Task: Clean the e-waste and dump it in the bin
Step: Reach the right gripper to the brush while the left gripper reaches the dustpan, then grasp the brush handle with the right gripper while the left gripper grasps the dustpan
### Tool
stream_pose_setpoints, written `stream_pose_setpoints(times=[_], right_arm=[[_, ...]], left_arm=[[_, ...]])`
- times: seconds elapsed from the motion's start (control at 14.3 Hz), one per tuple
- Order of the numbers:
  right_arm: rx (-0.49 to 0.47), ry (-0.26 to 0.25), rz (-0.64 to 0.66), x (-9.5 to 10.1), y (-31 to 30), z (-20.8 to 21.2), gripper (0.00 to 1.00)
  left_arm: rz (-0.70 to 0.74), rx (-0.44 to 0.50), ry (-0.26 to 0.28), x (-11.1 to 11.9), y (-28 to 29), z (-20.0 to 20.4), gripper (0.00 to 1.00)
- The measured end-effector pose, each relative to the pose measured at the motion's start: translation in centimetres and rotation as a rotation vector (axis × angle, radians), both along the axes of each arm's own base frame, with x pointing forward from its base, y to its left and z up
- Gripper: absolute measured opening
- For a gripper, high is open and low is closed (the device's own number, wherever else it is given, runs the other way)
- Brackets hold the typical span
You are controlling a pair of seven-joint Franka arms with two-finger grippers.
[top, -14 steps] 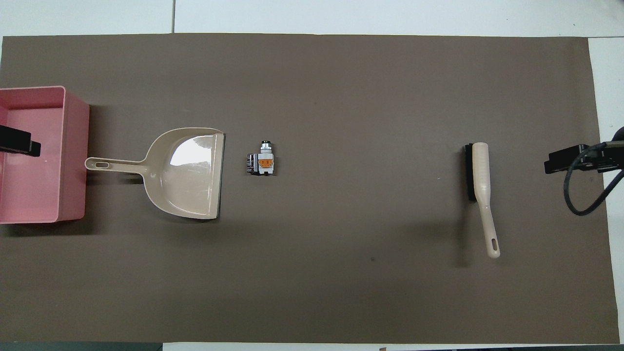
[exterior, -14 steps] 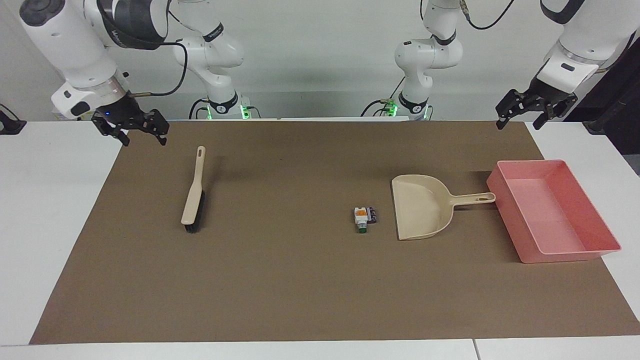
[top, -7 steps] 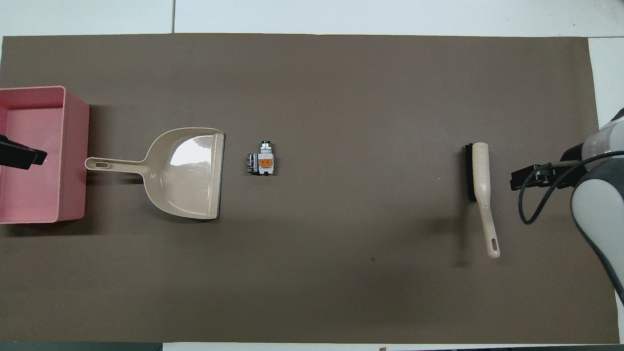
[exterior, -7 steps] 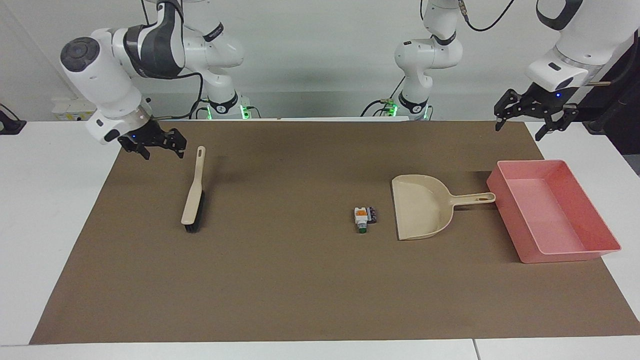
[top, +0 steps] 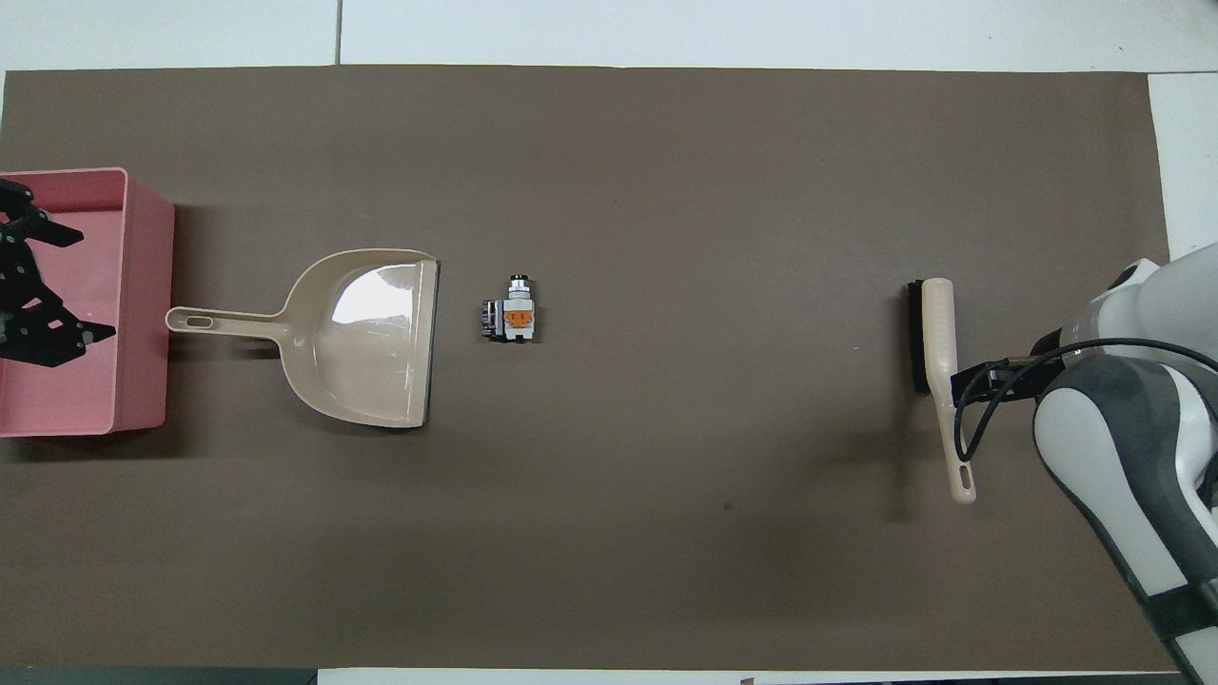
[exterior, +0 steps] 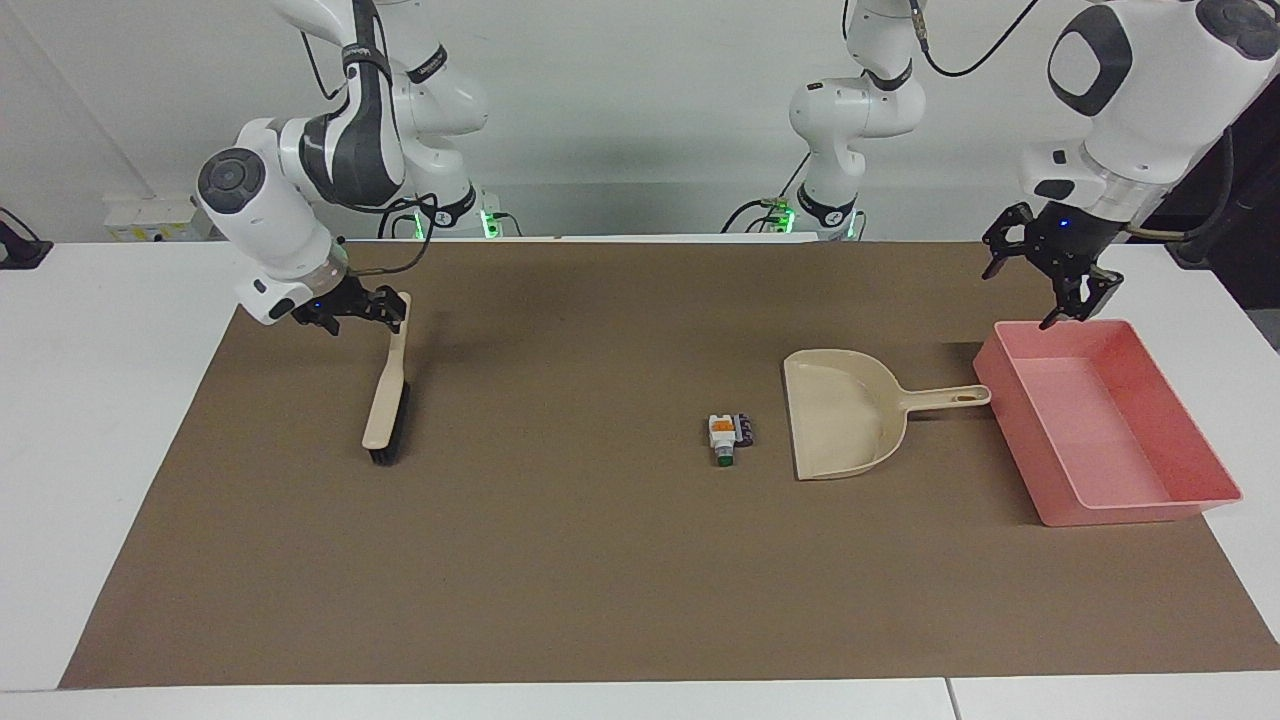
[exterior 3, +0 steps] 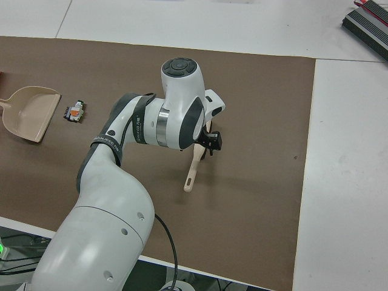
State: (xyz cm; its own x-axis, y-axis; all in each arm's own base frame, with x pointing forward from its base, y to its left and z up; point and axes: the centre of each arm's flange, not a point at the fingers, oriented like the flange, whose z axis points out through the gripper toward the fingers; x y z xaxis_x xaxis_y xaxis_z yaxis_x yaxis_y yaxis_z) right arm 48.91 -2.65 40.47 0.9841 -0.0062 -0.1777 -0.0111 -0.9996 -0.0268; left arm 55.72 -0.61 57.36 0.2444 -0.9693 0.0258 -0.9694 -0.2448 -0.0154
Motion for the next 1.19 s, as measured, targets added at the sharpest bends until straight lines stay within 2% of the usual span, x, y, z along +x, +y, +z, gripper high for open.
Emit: stream_pose_setpoints(times=[0.21, 0.49, 0.7, 1.05, 1.12, 1.19], right_arm=[[0.0, -0.01, 0.004, -0.6, 0.3, -1.8, 1.0], [0.004, 0.024, 0.009, -1.9, 0.7, -3.8, 0.99], [0.006, 0.04, 0.013, -2.9, 1.0, -4.4, 0.96], [0.007, 0.01, 0.015, -4.5, 1.2, -5.9, 0.9], [0.007, 0.011, 0.015, -4.7, 1.2, -6.1, 0.86], [0.008, 0.011, 0.015, -4.9, 1.2, -6.1, 0.86]], left_arm=[[-0.07, 0.002, 0.002, 0.3, -0.1, -3.1, 0.99], [-0.134, 0.003, 0.026, 1.2, -1.3, -8.4, 0.97], [-0.162, 0.005, 0.021, 1.4, -2.2, -12.3, 0.94], [-0.172, 0.009, -0.019, 1.7, -2.2, -16.5, 0.95], [-0.172, 0.009, -0.018, 1.8, -2.2, -17.4, 0.95], [-0.171, 0.009, -0.011, 1.7, -2.2, -18.2, 0.95]])
